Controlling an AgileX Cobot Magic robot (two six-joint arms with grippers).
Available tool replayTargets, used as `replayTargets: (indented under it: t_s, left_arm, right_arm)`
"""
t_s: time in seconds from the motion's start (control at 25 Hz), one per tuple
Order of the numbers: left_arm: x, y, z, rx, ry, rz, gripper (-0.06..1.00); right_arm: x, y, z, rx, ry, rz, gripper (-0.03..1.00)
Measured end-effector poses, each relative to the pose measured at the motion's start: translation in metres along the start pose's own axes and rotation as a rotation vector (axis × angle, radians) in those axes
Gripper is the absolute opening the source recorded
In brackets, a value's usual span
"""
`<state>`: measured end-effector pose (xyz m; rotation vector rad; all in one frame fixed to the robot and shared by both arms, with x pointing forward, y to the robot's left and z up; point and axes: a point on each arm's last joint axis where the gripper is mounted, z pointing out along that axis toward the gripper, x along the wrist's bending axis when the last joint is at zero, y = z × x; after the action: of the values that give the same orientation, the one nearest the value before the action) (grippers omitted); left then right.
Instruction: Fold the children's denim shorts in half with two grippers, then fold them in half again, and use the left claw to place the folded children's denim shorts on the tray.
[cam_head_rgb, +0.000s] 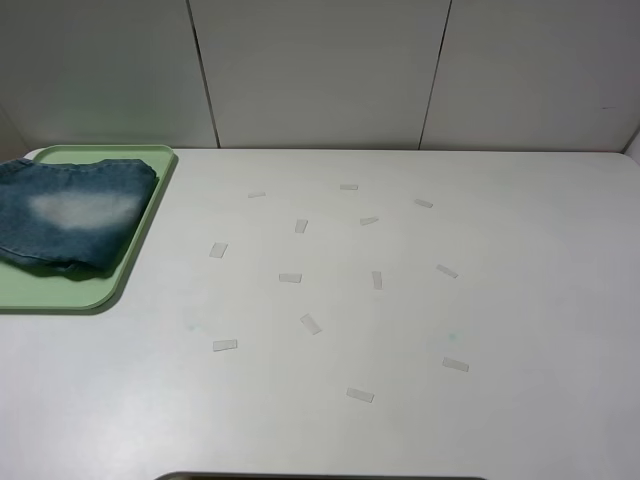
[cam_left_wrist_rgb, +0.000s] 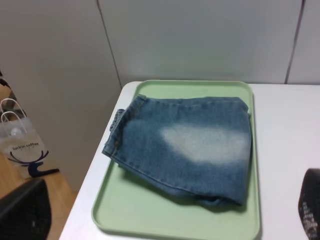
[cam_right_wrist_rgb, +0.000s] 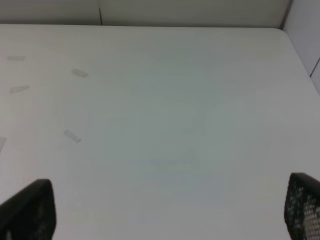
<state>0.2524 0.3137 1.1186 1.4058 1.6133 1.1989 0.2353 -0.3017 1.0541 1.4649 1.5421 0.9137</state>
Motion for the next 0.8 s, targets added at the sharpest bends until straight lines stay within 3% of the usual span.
replayTargets:
  t_s: [0.36,0.6,0.8]
  left_arm:
    - [0.003,-0.035,-0.039,-0.011,-0.002,-0.035,0.99]
    - [0.001,-0.047,-0.042,0.088,-0.031,-0.049,0.99]
    - [-0.008,-0.057,-0.029,0.147,-0.102,-0.073,0.99]
  right_arm:
    - [0.0,0.0,0.0,0.0,0.0,0.0,0.69]
    - [0.0,0.0,0.0,0.0,0.0,0.0,0.69]
    - [0.0,0.0,0.0,0.0,0.0,0.0,0.69]
